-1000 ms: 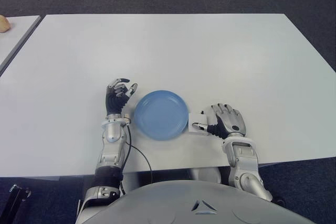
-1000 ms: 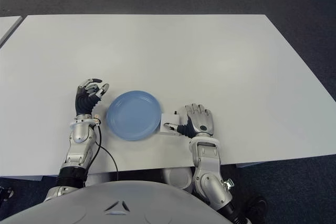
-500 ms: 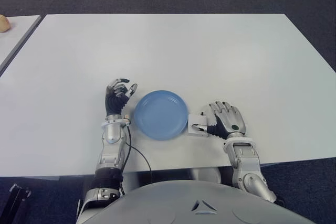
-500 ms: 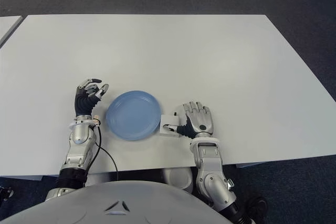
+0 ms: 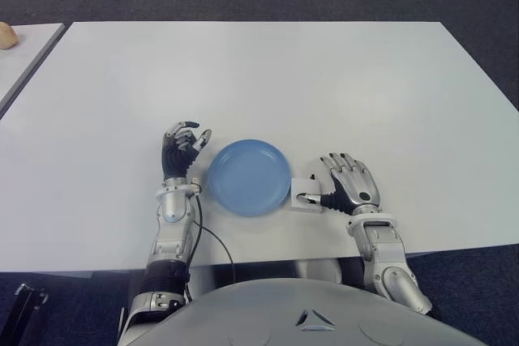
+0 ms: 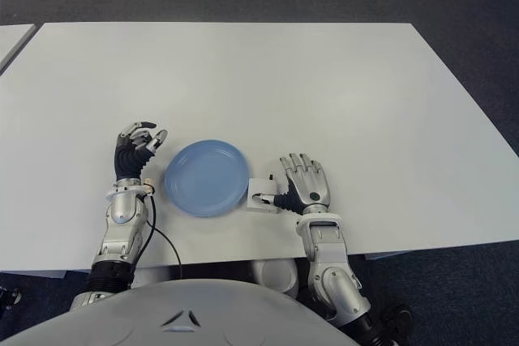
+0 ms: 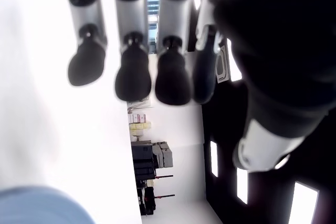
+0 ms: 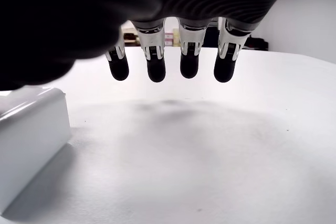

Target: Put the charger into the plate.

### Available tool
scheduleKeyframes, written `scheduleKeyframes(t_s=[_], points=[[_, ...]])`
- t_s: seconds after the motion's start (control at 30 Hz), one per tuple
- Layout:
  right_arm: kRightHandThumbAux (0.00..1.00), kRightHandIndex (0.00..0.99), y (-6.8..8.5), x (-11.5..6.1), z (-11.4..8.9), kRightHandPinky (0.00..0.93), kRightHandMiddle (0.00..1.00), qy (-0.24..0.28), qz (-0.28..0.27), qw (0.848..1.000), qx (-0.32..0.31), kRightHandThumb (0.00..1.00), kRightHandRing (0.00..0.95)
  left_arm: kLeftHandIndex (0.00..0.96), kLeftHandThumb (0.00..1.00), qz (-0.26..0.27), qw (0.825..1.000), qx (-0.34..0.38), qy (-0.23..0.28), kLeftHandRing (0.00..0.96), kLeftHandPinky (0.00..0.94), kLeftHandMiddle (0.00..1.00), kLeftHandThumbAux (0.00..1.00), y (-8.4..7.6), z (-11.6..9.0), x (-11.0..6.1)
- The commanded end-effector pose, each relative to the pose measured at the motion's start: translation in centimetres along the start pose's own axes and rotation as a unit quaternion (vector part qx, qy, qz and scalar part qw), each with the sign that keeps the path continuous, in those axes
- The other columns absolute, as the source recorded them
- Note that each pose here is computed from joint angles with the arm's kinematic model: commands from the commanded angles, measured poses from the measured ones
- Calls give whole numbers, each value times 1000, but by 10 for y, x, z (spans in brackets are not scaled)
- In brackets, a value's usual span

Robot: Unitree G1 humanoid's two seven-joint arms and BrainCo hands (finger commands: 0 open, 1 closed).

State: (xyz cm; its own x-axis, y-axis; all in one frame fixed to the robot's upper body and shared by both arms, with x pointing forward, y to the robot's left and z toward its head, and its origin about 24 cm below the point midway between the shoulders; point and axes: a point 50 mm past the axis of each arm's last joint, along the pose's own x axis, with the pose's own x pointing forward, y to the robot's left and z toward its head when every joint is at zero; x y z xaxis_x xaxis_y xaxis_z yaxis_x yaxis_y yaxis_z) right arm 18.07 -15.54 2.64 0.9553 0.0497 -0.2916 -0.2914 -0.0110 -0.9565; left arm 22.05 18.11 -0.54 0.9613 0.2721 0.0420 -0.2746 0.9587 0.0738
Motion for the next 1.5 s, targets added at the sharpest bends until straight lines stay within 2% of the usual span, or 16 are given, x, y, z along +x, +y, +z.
scheduleKeyframes(t_s=[0.03,0.17,0.33,0.53,0.67,0.8,0.87,0.93,1.03,1.3,1.37,1.5], points=[[218,0,-4,14,-23,0,0,-29,8,999,25,538,0,440,707,3,1000,6,8,760,744,780,719,2,-3,-1],[216,0,-17,22,-31,0,0,-64,-11,996,56,542,0,439,707,5,1000,5,12,758,743,777,719,2,-4,0],[193,0,-59,48,-32,0,0,-121,-65,984,114,519,0,439,707,9,1000,6,15,758,744,777,719,0,-3,0],[174,0,-98,67,-28,0,0,-176,-118,967,138,503,0,439,706,7,1000,1,17,766,751,784,719,-1,-3,2],[161,0,-135,75,-26,0,0,-207,-140,961,122,507,0,439,706,3,1000,0,16,767,752,786,719,-1,-3,2],[153,0,-173,75,-22,0,0,-219,-120,965,83,509,0,439,706,1,1000,1,18,767,750,785,719,0,-3,3],[149,0,-187,73,-21,0,0,-221,-104,968,60,504,0,439,706,-1,1000,1,18,768,750,786,719,0,-3,3],[145,0,-196,72,-19,0,0,-221,-92,970,45,500,0,439,706,-1,1000,1,18,768,747,785,719,0,-3,4],[139,0,-199,70,-17,0,0,-227,-80,970,11,491,0,439,706,-1,1000,1,17,764,742,781,719,0,-3,4],[132,0,-187,63,-10,0,0,-267,-45,961,-59,499,0,438,706,1,1000,1,19,761,745,776,720,-2,-3,4],[131,0,-182,62,-13,0,0,-280,-35,957,-71,503,0,438,706,1,1000,1,20,762,746,777,720,-3,-2,4],[128,0,-159,59,-29,0,0,-306,-19,949,-80,506,0,438,706,2,1000,2,21,766,751,781,720,-3,-2,3]])
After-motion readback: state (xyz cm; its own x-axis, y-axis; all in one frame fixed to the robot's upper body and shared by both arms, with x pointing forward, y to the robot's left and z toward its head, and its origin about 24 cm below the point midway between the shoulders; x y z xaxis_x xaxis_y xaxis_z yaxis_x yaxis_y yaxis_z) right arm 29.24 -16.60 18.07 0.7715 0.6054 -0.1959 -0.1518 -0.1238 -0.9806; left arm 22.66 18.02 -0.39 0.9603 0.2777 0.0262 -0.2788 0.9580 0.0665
